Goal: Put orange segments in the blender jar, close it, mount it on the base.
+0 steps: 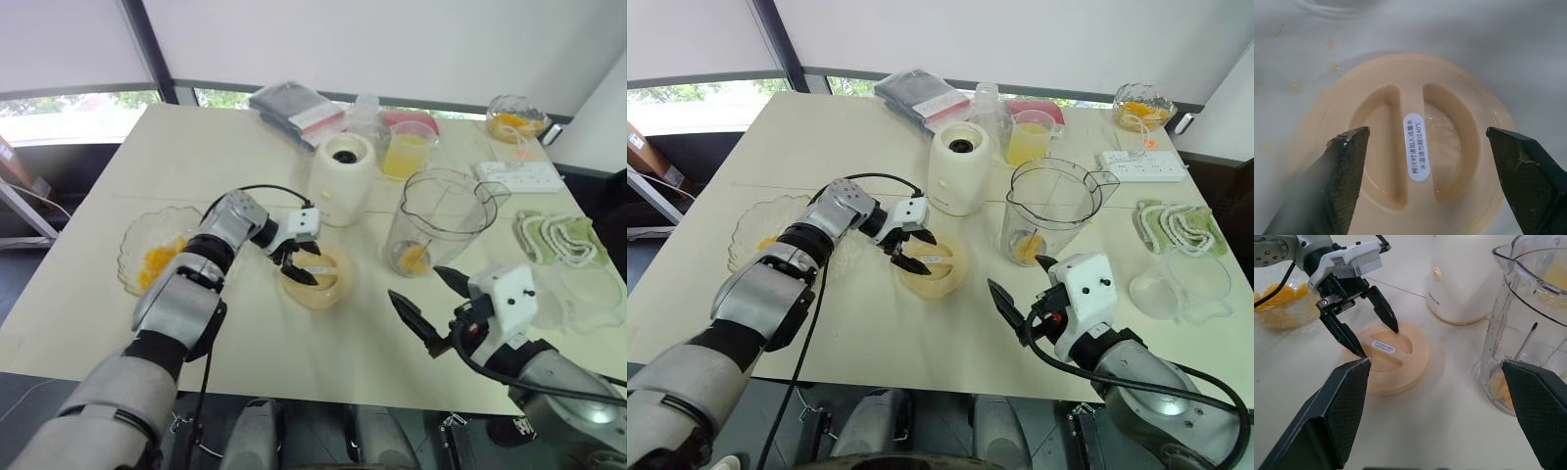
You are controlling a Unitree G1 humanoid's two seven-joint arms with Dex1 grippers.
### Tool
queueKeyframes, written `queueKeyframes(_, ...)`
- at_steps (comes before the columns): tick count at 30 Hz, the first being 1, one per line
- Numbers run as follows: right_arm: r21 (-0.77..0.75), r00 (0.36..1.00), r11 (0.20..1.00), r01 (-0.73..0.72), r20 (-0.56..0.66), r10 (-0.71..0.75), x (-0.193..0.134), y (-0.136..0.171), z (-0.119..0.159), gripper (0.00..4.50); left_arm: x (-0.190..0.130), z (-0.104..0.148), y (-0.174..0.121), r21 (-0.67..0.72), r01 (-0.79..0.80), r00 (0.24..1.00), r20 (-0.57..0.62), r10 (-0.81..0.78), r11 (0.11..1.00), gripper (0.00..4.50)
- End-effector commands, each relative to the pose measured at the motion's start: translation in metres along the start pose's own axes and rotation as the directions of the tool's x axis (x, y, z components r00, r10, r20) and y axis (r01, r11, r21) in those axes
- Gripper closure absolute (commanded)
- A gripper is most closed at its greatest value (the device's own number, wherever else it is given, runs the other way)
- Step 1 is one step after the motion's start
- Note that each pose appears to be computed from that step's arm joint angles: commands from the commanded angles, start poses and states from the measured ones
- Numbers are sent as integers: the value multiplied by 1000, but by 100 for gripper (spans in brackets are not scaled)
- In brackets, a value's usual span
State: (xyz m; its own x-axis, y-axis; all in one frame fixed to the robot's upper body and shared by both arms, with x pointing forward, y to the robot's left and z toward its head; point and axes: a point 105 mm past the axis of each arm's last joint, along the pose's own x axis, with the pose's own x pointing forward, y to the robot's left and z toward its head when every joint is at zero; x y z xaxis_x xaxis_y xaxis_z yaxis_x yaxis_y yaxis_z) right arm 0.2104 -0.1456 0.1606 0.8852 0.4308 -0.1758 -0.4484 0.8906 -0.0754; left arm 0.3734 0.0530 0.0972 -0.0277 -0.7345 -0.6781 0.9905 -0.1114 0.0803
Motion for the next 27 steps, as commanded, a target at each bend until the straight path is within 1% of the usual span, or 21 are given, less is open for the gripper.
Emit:
queueKeyframes(1, -25, 999, 1000, -10, 35, 11, -2, 5, 8, 2, -4, 13, 6, 31, -23, 1000, 19, 22, 999, 52)
queueKeyframes(7, -31, 1000, 999, -9, 29, 9, -2, 4, 7, 2, 2, 12, 5, 25, -20, 1000, 14, 20, 999, 52)
queueKeyframes(10, -31, 1000, 999, -7, 29, 7, -2, 4, 6, 2, 5, 12, 4, 26, -23, 1000, 14, 22, 999, 132)
queueKeyframes(11, -30, 1000, 1000, -5, 29, 6, -2, 4, 6, 2, 6, 12, 5, 28, -35, 999, 15, 35, 999, 175)
queueKeyframes(20, -27, 1000, 1000, -2, 25, 3, -3, 5, 5, 2, 9, 8, 6, 17, -41, 999, -12, 42, 999, 175)
queueKeyframes(25, -30, 1000, 1000, 1, 24, 0, -3, 5, 5, 2, 16, -5, 4, 31, -45, 994, -95, 47, 999, 175)
queueKeyframes(27, -31, 1000, 1000, 1, 24, -1, -3, 5, 5, 2, 18, -8, 3, 34, -46, 993, -109, 49, 998, 175)
